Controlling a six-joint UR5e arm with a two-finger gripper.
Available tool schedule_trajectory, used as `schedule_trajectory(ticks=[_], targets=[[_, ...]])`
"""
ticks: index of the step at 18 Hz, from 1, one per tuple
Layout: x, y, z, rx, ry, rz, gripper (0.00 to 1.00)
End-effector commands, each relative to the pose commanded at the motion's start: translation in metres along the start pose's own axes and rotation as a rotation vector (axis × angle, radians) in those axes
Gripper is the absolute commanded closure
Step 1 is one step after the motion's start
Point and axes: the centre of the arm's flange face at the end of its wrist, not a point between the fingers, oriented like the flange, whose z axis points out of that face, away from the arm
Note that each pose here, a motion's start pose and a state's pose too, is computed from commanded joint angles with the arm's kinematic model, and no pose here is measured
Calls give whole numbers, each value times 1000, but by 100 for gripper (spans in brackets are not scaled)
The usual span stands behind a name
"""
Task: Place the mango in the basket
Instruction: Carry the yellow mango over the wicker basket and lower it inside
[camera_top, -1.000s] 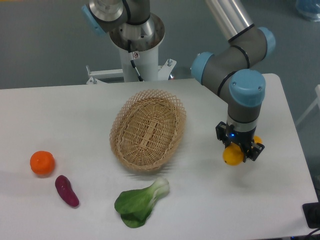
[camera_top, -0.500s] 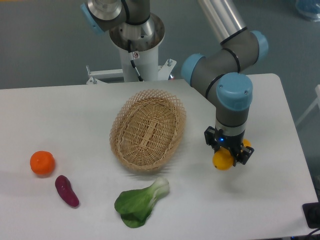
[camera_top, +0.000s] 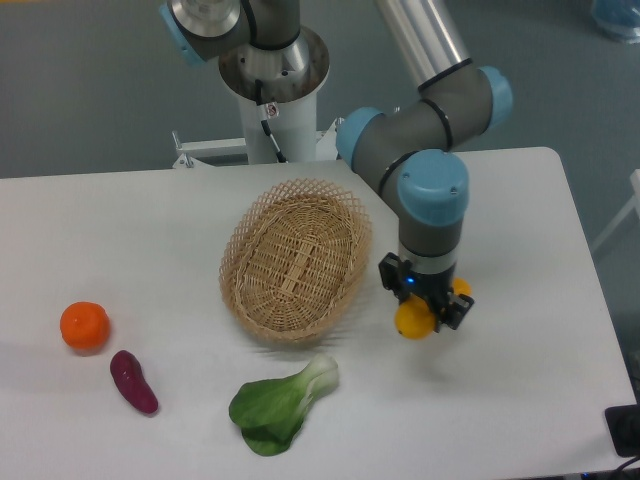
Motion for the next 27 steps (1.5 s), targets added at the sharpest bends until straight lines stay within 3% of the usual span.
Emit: schedule_trajectory(ticks=[9,15,27], targets=[[62,-19,-9,-1,24,67,54],[100,-48,-2,-19,35,85,54],[135,-81,17,-30,67,108,50]])
